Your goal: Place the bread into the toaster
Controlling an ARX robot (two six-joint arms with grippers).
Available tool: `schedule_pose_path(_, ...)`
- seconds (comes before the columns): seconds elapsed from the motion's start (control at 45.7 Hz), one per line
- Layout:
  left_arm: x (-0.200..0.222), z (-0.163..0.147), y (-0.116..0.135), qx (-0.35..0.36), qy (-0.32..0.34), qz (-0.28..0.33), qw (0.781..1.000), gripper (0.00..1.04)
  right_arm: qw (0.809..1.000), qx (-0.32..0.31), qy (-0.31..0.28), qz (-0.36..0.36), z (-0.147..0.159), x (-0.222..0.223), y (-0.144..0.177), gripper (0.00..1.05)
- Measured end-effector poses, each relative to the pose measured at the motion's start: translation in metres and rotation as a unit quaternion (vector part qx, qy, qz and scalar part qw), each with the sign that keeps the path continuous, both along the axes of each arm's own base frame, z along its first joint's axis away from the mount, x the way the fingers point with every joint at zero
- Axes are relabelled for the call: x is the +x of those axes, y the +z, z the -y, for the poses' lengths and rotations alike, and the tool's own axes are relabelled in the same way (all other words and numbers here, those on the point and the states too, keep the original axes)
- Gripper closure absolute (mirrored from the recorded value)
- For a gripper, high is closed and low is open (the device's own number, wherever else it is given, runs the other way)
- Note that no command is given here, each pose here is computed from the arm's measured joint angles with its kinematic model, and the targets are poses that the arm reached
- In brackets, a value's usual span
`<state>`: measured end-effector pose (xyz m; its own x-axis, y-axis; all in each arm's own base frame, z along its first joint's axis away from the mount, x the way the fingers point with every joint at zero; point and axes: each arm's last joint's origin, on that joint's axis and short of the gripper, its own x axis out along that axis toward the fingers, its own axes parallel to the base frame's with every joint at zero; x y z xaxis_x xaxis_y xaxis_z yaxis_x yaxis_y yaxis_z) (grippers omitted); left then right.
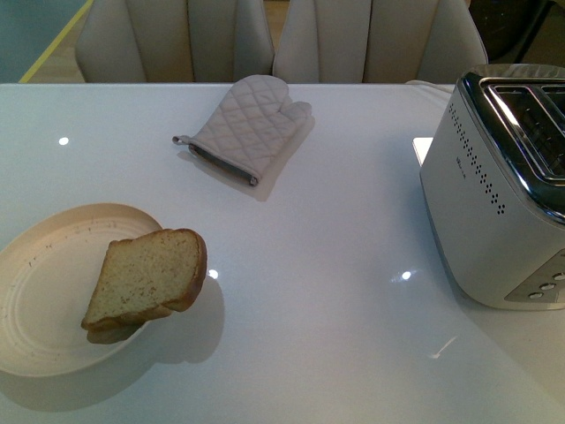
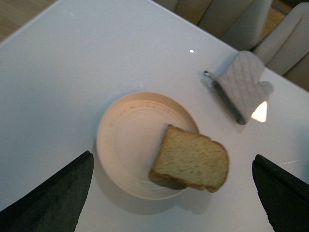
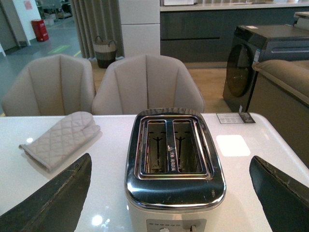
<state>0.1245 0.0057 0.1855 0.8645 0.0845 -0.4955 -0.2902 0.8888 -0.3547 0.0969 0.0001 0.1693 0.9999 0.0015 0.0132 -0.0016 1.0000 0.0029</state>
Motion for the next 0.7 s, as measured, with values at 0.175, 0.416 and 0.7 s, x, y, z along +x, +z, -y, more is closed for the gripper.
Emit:
schedule_pose_path(0.175, 0.048, -0.014, 0.007, -0.033, 0.01, 0.027, 0.999, 0.07, 1.0, 0.0, 0.0, 0.0, 0.0, 0.0, 0.0, 0.09)
schedule_pose_path(0.416, 0.12, -0.048, -0.056, -0.053, 0.055, -0.022, 0.997, 0.07, 1.0, 0.0, 0.0, 0.0, 0.0, 0.0, 0.0, 0.09)
schedule_pose_path(0.7, 0.131, -0.068, -0.141, -0.052, 0.072, -0.142, 0.986, 0.07, 1.0, 0.0, 0.0, 0.0, 0.0, 0.0, 0.0, 0.09)
